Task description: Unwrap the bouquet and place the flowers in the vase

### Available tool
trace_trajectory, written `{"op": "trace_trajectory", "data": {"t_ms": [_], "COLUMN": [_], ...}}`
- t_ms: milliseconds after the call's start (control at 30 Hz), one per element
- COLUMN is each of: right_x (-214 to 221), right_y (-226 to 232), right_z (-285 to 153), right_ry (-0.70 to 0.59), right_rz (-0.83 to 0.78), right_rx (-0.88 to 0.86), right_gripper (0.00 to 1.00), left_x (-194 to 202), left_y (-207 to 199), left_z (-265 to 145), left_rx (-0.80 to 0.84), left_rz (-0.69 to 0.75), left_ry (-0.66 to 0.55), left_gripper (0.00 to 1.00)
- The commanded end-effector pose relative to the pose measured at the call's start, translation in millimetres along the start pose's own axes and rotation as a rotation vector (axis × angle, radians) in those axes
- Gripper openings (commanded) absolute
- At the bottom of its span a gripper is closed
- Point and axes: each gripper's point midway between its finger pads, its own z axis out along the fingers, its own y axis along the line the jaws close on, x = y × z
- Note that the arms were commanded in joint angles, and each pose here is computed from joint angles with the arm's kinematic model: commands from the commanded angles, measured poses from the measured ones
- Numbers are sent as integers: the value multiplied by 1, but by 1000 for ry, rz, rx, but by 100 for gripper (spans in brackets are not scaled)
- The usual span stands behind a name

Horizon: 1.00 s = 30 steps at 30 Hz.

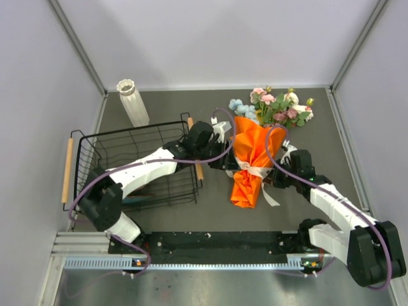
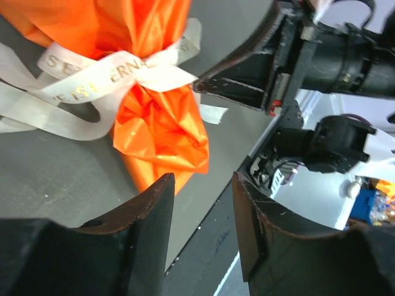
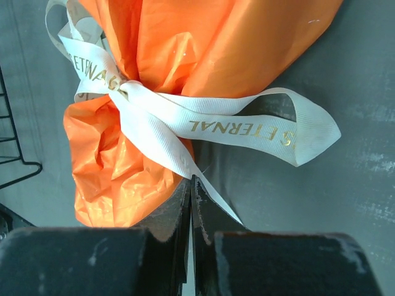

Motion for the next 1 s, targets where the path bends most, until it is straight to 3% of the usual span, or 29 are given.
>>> {"op": "trace_trajectory", "data": {"t_ms": [0, 33, 167, 267, 367, 533, 600, 767, 967], "right_x": [-26, -27, -32, -38, -45, -46, -44, -43, -44], "right_y": [7, 8, 17, 23, 20, 21, 22, 22, 25], "right_z": [-3, -4, -10, -18, -24, -26, -25, -25, -27], "right_ry": [-70, -77, -110, -141, -171, -168, -160, -160, -164], "right_rz": [-15, -2, 9, -14, -44, -57, -56, -54, -59], "right_rx": [11, 6, -30, -50, -19, -19, -23, -27, -41], "right_gripper": [0, 0, 0, 0, 0, 0, 0, 0, 0], "left_x": [-18, -23, -28, -21, -11, -2, -4, -8, -13], "left_y": [13, 16, 37, 58, 66, 76, 82, 90, 104], "left_z": [9, 14, 25, 29, 35, 41, 40, 49, 59], "left_rx": [-123, -167, -292, -367, -353, -313, -317, -292, -324], "left_rz": [50, 79, 243, 326, 370, 363, 358, 409, 477], "left_ry": [-31, -41, -12, 52, 122, 186, 180, 188, 213], "left_gripper": [46, 46, 64, 68, 68, 87, 87, 72, 73]}}
